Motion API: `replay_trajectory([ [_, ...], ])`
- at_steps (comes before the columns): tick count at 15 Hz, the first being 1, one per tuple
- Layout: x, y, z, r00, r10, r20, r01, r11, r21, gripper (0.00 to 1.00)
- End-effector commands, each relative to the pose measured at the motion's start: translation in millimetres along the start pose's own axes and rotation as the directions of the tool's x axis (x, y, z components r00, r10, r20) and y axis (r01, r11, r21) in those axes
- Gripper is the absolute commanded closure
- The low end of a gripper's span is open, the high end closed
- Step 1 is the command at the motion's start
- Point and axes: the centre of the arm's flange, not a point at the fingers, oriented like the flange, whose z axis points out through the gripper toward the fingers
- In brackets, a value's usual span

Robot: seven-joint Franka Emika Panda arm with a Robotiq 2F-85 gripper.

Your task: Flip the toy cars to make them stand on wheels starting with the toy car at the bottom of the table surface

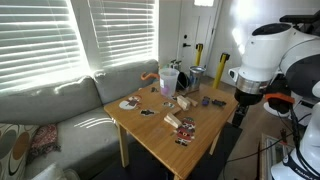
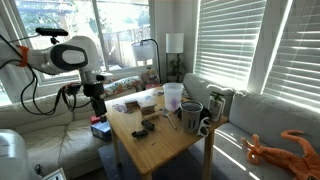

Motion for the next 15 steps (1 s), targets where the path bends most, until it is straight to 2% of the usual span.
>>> replay_trajectory([
  [1, 5.6, 19.4, -14.2, 0.987, 0.134, -0.092, -0.138, 0.990, -0.041, 0.00],
  [7, 9.6, 70.4, -7.9, 0.945, 0.292, -0.147, -0.304, 0.950, -0.073, 0.00],
  [10, 15.2, 97.1, 7.4, 0.929, 0.313, -0.198, -0.335, 0.938, -0.088, 0.00],
  [11, 19.1, 80.1, -4.8, 0.947, 0.290, -0.142, -0.303, 0.950, -0.082, 0.00],
  [15, 19.6, 81.8, -1.5, 0.947, 0.289, -0.141, -0.302, 0.950, -0.083, 0.00],
])
